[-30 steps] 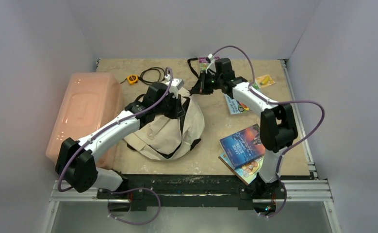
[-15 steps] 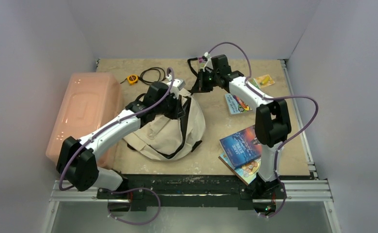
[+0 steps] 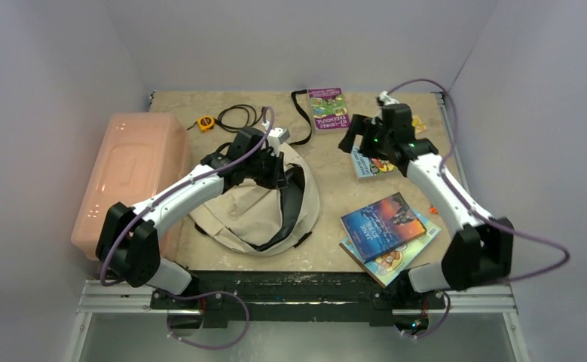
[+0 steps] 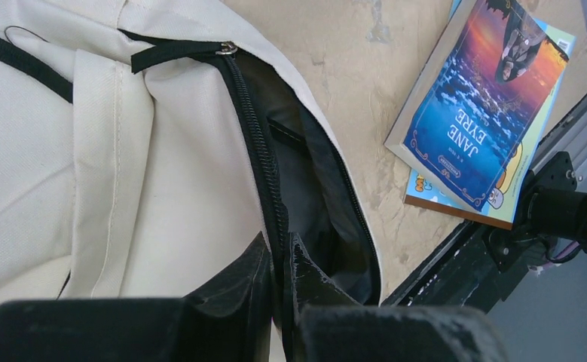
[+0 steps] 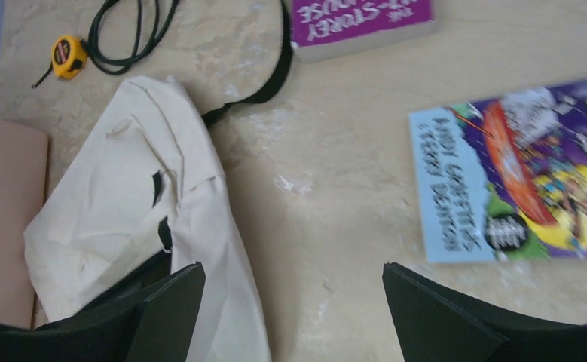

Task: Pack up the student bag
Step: Unzip the student bag at the center of the board, then pick up the book from the center of the board.

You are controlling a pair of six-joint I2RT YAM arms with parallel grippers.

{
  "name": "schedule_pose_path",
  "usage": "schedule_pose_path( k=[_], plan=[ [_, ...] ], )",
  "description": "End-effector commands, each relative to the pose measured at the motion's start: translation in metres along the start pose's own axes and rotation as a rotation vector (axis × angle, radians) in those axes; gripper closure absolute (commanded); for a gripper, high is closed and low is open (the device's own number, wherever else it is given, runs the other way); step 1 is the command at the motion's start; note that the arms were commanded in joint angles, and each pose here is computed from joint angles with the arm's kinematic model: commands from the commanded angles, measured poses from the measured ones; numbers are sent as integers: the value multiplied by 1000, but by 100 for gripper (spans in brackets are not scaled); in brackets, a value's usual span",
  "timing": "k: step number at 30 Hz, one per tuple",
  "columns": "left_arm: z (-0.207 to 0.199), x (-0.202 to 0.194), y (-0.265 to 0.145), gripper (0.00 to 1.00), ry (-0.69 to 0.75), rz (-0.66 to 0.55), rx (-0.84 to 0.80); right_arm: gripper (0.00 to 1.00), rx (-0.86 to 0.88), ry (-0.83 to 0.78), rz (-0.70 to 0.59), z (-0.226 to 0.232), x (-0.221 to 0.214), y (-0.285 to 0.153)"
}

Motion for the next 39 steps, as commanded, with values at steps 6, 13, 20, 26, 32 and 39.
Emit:
schedule_pose_path(
  k=[6,13,20,26,32,39],
  plan=[
    [-19,13,-2,100,-23,-5,-80,1,-374,532,-160,-117,-75,-96],
    [-21,11,2,100,-42,16,-96,1,-731,886,-220,-209,-158,-156],
    [-26,5,8,100,-86,52,-133,1,-735,1118,-159,-228,-218,-139],
    [-31,2,9,100,-98,67,-155,1,-522,988,-125,-213,-217,-112],
    [-32,3,7,100,-80,70,-155,1,-246,886,-114,-180,-213,-92],
    [-36,5,7,100,-85,74,-171,1,-66,765,-130,-141,-175,-81]
  ],
)
Point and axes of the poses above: each gripper's point midway between its finger pads, its own y axis out along the fingers, its own z axis along the line the jaws close on, x = y × z, the point moved 1 cm from there along -y, back along the fingers, and after that the axes turned 11 degrees about -y, right-handed, at the moved point
